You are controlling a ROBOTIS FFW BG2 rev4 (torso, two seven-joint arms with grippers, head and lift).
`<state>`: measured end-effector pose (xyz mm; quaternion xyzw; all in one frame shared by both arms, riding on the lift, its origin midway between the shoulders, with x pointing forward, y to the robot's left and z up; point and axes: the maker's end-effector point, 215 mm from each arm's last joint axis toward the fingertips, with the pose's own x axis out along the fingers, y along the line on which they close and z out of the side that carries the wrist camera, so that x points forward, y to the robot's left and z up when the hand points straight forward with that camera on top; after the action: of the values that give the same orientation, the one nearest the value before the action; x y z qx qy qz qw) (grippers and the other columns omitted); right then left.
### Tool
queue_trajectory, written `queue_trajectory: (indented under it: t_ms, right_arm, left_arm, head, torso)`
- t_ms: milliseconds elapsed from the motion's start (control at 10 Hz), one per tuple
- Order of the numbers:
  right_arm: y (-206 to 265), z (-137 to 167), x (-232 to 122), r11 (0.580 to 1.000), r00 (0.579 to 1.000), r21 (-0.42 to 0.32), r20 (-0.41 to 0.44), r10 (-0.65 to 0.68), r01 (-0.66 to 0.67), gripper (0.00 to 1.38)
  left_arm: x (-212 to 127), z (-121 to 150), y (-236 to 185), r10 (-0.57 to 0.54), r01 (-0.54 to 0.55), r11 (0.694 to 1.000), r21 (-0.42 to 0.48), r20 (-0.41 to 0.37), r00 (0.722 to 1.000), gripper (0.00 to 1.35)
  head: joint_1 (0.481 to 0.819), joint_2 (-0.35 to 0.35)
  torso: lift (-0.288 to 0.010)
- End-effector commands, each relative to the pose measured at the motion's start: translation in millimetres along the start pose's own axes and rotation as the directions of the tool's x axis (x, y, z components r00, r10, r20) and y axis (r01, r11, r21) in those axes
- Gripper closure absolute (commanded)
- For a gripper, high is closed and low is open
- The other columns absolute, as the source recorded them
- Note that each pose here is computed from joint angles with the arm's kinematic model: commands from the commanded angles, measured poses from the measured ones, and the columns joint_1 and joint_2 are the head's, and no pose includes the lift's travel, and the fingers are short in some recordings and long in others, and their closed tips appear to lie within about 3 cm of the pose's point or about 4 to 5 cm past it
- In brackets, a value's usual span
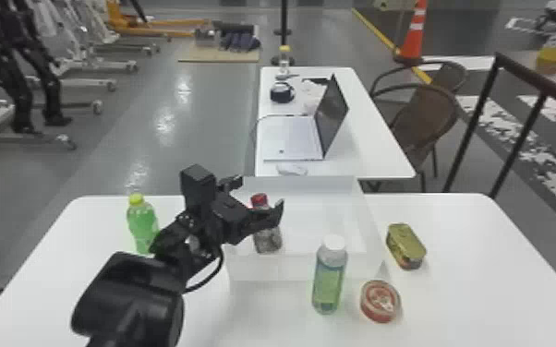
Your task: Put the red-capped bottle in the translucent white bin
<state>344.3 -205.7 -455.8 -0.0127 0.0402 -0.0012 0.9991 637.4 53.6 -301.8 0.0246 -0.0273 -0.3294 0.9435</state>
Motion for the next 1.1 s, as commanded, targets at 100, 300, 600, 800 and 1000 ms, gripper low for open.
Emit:
queue_trajectory:
  t_ms: [100, 300, 600, 800, 1000]
  right_arm:
    - [0.1, -1.1, -1.3, 1.0, 1.0, -0.001, -0.003, 0.0, 0.0, 0.17]
    - [-0.1, -1.0, -1.7, 1.0, 1.0, -0.002, -0.003, 0.001, -0.001, 0.17]
    - [0.3, -0.7, -4.1, 1.0, 1.0, -0.002, -0.004, 0.001, -0.001, 0.17]
    - [-1.1, -1.3, -6.6, 1.0, 1.0, -0.004, -0.007, -0.001, 0.001, 0.17]
    - [-2.1, -1.8, -9.1, 1.0, 1.0, -0.003, -0.011, -0.003, 0.003, 0.17]
  left_arm:
    - [-6.1, 4.7, 9.8, 0.022, -0.022, 1.0, 0.014, 0.018, 1.0, 0.12]
    - [-24.7, 6.4, 21.0, 0.057, -0.058, 0.997, 0.042, 0.022, 0.998, 0.12]
    - [-124.2, -19.7, 70.9, 0.265, -0.264, 0.964, 0.032, -0.016, 0.964, 0.12]
    - [-200.2, -36.6, 101.1, 0.424, -0.423, 0.906, 0.035, -0.048, 0.904, 0.12]
    - [-264.9, -47.8, 114.6, 0.54, -0.538, 0.841, 0.052, -0.082, 0.837, 0.12]
  head:
    - [0.549, 0.0]
    - [0.549, 0.0]
    - [0.549, 0.0]
    - [0.549, 0.0]
    - [0.549, 0.0]
  torso:
    - [-0.1]
    - [-0.1]
    - [-0.1]
    - [-0.1]
    - [-0.1]
